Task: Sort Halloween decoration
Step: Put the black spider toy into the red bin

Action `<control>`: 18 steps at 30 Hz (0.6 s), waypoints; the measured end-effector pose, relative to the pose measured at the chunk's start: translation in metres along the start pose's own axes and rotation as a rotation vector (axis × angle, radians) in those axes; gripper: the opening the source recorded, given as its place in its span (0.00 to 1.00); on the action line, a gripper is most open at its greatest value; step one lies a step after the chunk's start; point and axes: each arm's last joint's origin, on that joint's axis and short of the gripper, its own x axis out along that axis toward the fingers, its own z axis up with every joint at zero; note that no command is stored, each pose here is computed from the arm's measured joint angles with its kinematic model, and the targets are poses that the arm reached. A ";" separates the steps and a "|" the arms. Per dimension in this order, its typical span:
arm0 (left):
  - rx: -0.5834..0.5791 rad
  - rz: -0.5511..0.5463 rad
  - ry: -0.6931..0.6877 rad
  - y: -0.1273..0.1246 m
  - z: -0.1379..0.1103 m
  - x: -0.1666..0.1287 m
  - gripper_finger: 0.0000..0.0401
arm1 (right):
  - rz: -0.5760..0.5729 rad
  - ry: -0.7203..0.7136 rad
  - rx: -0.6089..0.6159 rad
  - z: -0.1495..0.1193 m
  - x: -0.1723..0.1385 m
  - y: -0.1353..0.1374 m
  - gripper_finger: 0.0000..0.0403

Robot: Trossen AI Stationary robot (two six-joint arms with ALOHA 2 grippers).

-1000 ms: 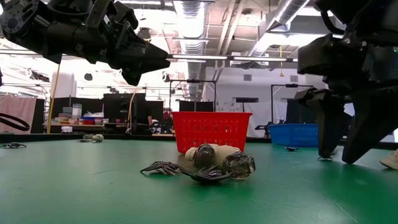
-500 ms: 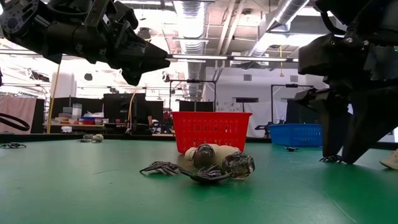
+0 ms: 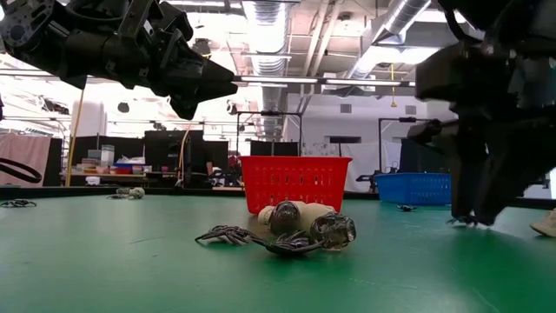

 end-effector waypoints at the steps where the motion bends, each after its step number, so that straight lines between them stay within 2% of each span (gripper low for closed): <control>1: 0.000 0.000 0.000 0.000 0.000 0.000 0.30 | 0.003 -0.012 -0.011 0.004 -0.001 0.001 0.30; 5: 0.000 0.000 0.000 0.000 0.000 0.000 0.30 | 0.011 -0.070 -0.066 0.021 -0.009 0.003 0.29; 11: 0.000 0.000 0.000 0.000 0.000 0.000 0.30 | -0.038 -0.159 -0.112 0.047 -0.021 -0.004 0.29; 15: 0.000 -0.005 0.001 0.000 0.000 0.000 0.30 | -0.051 -0.156 -0.064 0.049 -0.021 -0.011 0.29; 18: 0.000 -0.007 0.001 0.000 0.000 0.000 0.30 | -0.040 -0.156 -0.082 0.048 -0.017 -0.010 0.30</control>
